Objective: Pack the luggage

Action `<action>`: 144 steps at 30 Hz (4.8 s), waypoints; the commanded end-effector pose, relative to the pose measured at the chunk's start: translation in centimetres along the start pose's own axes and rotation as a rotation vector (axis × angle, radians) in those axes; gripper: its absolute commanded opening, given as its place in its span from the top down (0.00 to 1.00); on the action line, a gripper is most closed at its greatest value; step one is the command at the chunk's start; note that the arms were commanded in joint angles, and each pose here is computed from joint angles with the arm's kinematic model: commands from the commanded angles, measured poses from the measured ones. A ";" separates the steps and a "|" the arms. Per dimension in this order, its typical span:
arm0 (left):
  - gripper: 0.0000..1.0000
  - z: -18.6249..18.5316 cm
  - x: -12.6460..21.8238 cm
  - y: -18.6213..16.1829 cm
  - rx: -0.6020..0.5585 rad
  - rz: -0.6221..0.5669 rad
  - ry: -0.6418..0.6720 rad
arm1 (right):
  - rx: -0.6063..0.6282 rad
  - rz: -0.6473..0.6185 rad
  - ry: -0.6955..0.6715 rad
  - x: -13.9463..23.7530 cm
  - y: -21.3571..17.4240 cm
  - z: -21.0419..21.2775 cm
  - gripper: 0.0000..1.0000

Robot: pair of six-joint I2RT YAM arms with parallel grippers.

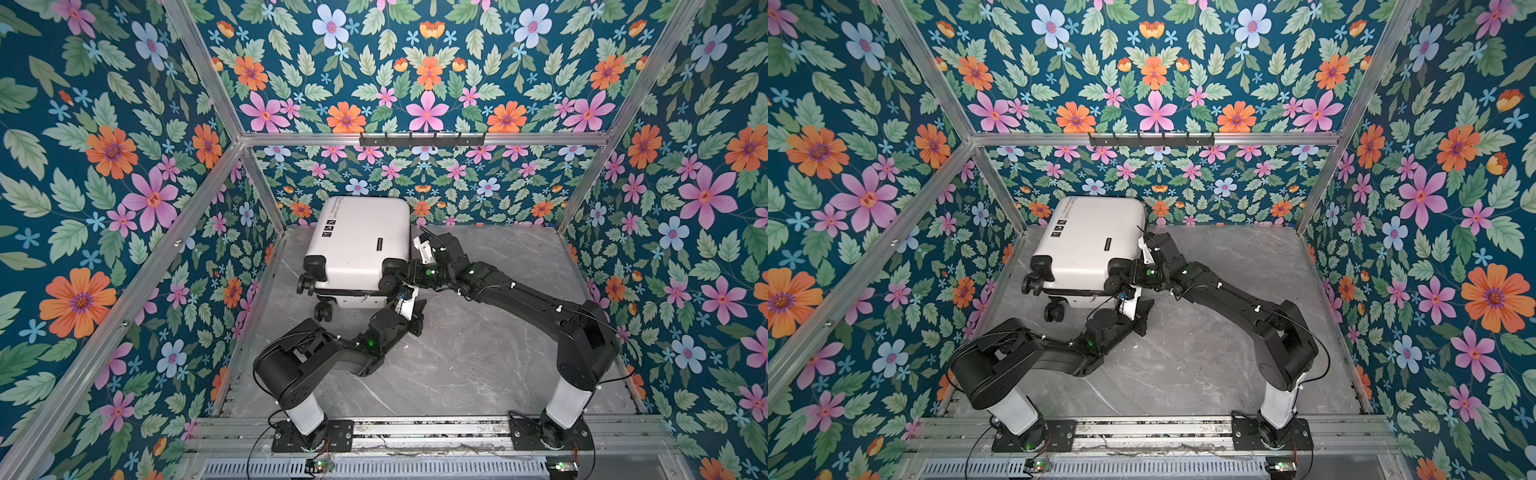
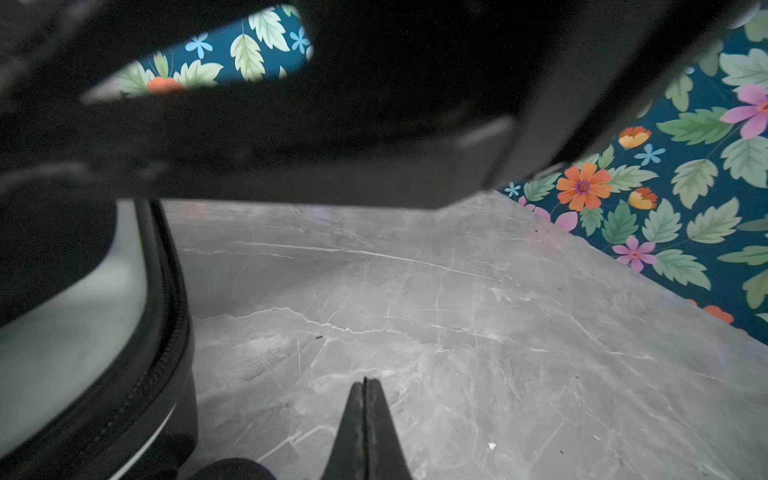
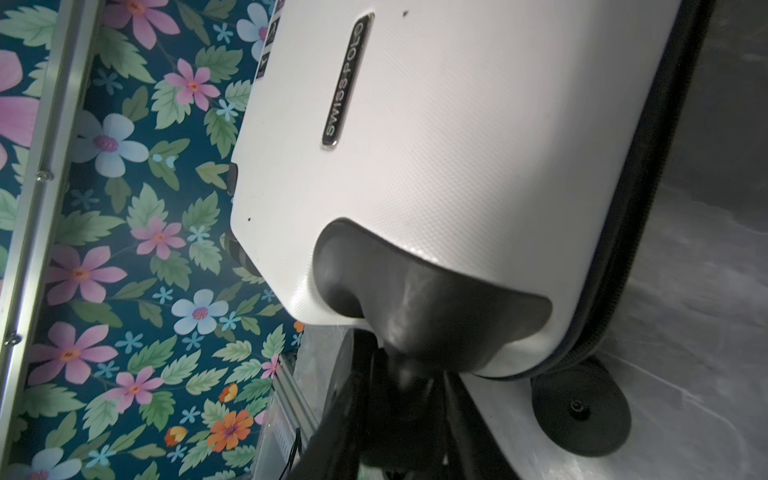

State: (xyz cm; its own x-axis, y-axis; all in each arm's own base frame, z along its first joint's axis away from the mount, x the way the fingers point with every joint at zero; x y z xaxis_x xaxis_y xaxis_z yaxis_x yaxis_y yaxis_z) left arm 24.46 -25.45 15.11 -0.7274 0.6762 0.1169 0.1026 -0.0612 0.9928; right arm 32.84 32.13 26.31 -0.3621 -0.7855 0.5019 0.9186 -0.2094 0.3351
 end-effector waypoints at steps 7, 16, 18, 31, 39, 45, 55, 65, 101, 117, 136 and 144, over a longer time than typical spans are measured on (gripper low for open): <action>1.00 1.9 4.8 1.6 0.068 -0.118 0.170 | -0.001 -0.031 -0.020 4.8 2.3 -0.7 0.40; 0.36 1.9 6.9 4.8 0.035 0.093 0.201 | 0.021 -0.094 -0.080 6.4 4.6 -1.5 0.26; 0.27 2.3 8.2 6.2 0.030 0.105 0.240 | 0.016 -0.091 -0.080 6.1 4.5 -1.8 0.25; 0.05 14.6 10.6 15.1 0.145 0.320 0.847 | -0.024 -0.066 -0.061 4.5 3.7 -3.5 0.24; 0.03 25.3 13.6 16.7 0.322 0.314 1.086 | -0.033 -0.039 -0.065 3.1 2.8 -3.7 0.27; 0.02 31.7 15.2 14.6 0.480 0.305 1.147 | -0.018 -0.013 -0.070 2.3 1.8 -3.9 0.29; 0.06 37.1 11.5 11.3 0.576 0.392 0.911 | 0.010 -0.002 -0.084 1.4 2.0 -4.4 0.32; 0.10 37.2 6.5 10.2 0.601 0.381 0.585 | 0.126 0.033 -0.001 0.8 0.1 -3.7 0.34; 0.15 16.2 13.4 14.1 0.393 0.321 0.633 | 0.084 -0.059 -0.084 11.0 -2.1 -3.8 0.22; 0.22 9.5 14.1 -0.9 0.400 0.351 0.487 | 0.064 -0.074 -0.051 11.6 -2.8 -4.0 0.22; 0.39 9.2 13.7 -2.6 -0.027 0.018 0.434 | 0.042 -0.061 -0.097 11.5 -3.3 -5.1 0.24; 0.40 9.7 12.5 -2.9 -0.057 0.042 0.454 | 0.040 -0.049 -0.093 10.7 -2.7 -4.8 0.24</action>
State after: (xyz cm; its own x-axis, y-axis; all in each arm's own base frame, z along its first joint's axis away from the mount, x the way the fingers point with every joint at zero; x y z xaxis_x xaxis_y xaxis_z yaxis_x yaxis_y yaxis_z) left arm 21.10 -9.60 12.34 -0.9327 0.2934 0.2098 0.1768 -0.1351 0.9749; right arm 27.08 21.32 26.65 -0.4180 -0.7117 0.5646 0.8963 -0.2219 0.3839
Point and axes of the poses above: each gripper's point midway between its finger pads, its own x axis back along the fingers, its own z axis along the line the jaws close on, y = z × x, the point moved 8 cm from there along x, back along the fingers, and after that the axes turned 10 degrees about -x, right-handed, at the moved point
